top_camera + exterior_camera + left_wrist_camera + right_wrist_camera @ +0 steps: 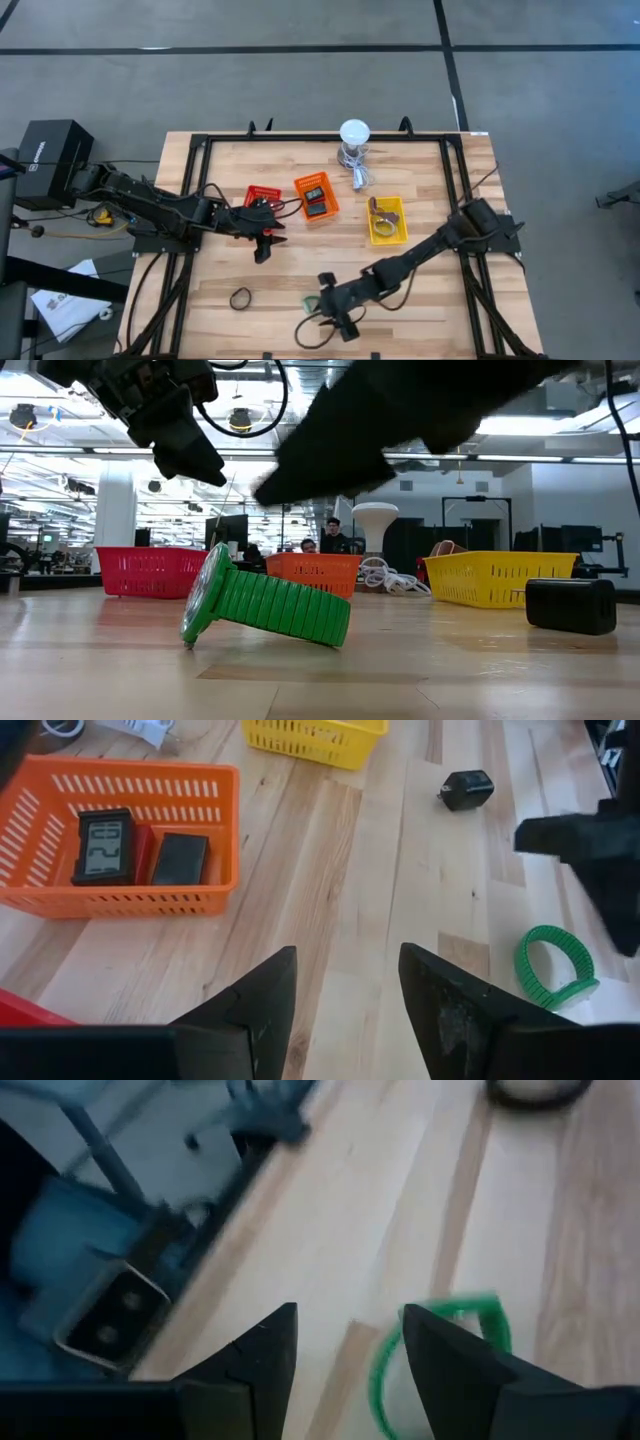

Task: Pick & Place Office items
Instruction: Put the green wrist watch into the yellow bin

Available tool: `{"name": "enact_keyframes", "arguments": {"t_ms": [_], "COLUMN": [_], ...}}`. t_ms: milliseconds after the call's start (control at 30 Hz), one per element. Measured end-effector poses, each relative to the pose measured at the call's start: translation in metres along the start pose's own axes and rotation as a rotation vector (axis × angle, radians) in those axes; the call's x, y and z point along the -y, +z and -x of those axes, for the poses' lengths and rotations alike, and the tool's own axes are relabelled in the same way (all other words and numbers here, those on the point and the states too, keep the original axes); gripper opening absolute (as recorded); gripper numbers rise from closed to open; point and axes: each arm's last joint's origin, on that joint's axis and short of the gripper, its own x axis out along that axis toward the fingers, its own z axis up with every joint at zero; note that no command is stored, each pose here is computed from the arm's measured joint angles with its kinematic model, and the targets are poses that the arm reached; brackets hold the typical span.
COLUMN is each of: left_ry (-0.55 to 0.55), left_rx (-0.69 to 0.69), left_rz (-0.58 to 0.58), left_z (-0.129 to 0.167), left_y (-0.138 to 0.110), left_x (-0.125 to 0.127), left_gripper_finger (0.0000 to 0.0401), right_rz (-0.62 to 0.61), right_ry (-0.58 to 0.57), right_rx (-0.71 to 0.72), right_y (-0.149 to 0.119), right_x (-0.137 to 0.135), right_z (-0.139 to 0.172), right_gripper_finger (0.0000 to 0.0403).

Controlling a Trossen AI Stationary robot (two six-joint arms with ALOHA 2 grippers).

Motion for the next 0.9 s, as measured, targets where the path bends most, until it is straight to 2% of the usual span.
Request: {"name": "enact_keyframes", "arguments": {"t_ms": [133, 333, 433, 567, 700, 800, 900], "left_ry": [-0.001, -0.002, -0.002, -0.003, -0.003, -0.003, 0.002], "left_rx": [0.001, 0.001, 0.002, 0.002, 0.002, 0.002, -0.01], "left_rz": [0.0, -0.001, -0.002, -0.002, -0.002, -0.002, -0.006], "left_z": [0.0, 0.0, 0.0, 0.0, 0.0, 0.0, -0.002], "left_y": [0.0, 0.0, 0.0, 0.0, 0.0, -0.001, -0.005], "left_x": [0.0, 0.0, 0.0, 0.0, 0.0, 0.0, -0.002], "left_gripper_finger": [0.017, 0.0168, 0.0167, 0.0167, 0.0167, 0.0167, 0.0167], "right_rz": [-0.029, -0.045, -0.043, -0.009, 0.052, 0.056, 0.051], "right_ry": [0.001, 0.004, 0.088, 0.104, 0.113, 0.103, 0.094], "right_rx": [-0.111, -0.201, -0.187, -0.195, -0.141, -0.147, -0.148], "right_y": [0.003, 0.001, -0.001, -0.016, -0.014, -0.013, -0.011], "right_x": [0.006, 0.015, 0.014, 0.014, 0.017, 0.023, 0.028], "right_z": [-0.006, -0.003, -0.011, -0.03, -0.033, -0.033, -0.03], "right_gripper_finger": [0.0175, 0.0175, 0.0175, 0.0175, 0.0172, 0.0157, 0.0124]}}
